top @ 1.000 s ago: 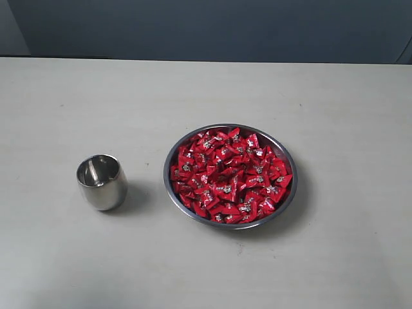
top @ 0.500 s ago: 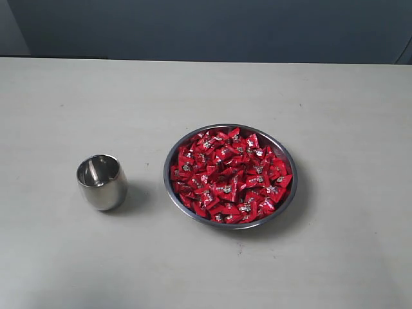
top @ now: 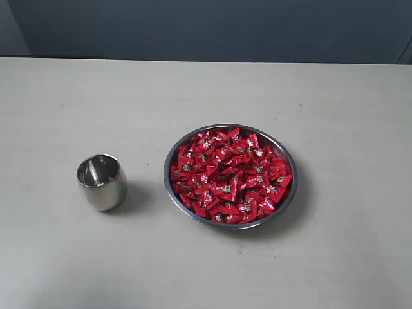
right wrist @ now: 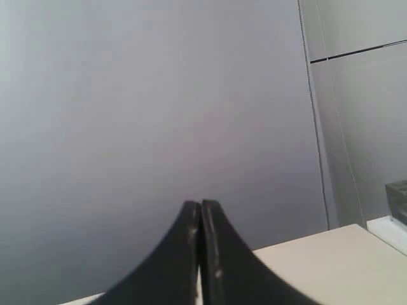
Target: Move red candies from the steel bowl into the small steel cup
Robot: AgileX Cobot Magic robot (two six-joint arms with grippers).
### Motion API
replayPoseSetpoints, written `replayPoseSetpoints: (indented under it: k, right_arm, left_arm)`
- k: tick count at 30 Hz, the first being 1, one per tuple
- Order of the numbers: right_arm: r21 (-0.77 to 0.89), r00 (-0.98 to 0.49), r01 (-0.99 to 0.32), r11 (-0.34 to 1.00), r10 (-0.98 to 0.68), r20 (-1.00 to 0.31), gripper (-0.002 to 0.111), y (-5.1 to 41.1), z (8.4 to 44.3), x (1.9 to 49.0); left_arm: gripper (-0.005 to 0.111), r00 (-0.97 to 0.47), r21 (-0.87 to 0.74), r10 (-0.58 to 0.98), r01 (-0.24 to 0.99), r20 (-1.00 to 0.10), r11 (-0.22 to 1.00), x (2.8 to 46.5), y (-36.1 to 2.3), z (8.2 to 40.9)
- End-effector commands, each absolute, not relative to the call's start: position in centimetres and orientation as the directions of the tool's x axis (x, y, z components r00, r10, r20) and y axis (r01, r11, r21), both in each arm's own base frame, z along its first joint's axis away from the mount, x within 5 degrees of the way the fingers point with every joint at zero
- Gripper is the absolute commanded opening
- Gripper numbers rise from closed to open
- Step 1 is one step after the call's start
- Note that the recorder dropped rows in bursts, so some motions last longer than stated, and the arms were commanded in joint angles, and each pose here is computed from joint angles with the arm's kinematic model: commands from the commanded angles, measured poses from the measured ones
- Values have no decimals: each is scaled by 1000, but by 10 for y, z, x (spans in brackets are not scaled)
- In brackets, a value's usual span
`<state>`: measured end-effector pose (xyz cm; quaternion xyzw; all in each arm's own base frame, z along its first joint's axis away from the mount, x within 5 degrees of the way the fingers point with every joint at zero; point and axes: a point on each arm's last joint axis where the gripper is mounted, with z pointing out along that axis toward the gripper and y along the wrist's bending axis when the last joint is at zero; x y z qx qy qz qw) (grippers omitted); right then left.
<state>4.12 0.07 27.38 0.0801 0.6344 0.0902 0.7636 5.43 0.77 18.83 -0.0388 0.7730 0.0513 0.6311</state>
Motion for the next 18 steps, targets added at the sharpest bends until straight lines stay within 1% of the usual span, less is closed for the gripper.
replayPoseSetpoints:
  k: [1, 3, 4, 6, 8, 11, 14, 16, 18]
  right_arm:
    - [329, 222, -67, 942, 335, -916, -1, 1, 284, 39]
    - [334, 147, -62, 941, 339, -929, -1, 3, 283, 42]
    - [328, 71, -56, 943, 331, -941, -1, 4, 283, 46]
    - [301, -4, -56, 952, 301, -953, -1, 6, 289, 50]
    - [278, -26, -79, 957, 276, -961, -1, 8, 304, 56]
    - [155, -52, -132, 979, 150, -987, -1, 13, 330, 69]
    - [69, -162, -225, 972, 32, -986, -1, 21, 348, 91]
    - [36, -248, -339, 940, -52, -967, -1, 31, 354, 111]
    - [54, -306, -445, 894, -95, -947, -1, 41, 357, 133]
  left_arm:
    - [0, -197, 26, 0, -125, -980, 992, 54, 8, 187]
    - [0, -197, 26, 0, -125, -980, 992, 54, 8, 187]
    - [0, -197, 26, 0, -125, -980, 992, 54, 8, 187]
    - [0, -197, 26, 0, -125, -980, 992, 54, 8, 187]
    - [0, -197, 26, 0, -125, -980, 992, 54, 8, 187]
    - [0, -197, 26, 0, -125, -980, 992, 54, 8, 187]
    - [0, -197, 26, 0, -125, -980, 992, 54, 8, 187]
    - [0, -197, 26, 0, -125, -980, 992, 54, 8, 187]
    - [0, -197, 26, 0, -125, -980, 992, 54, 8, 187]
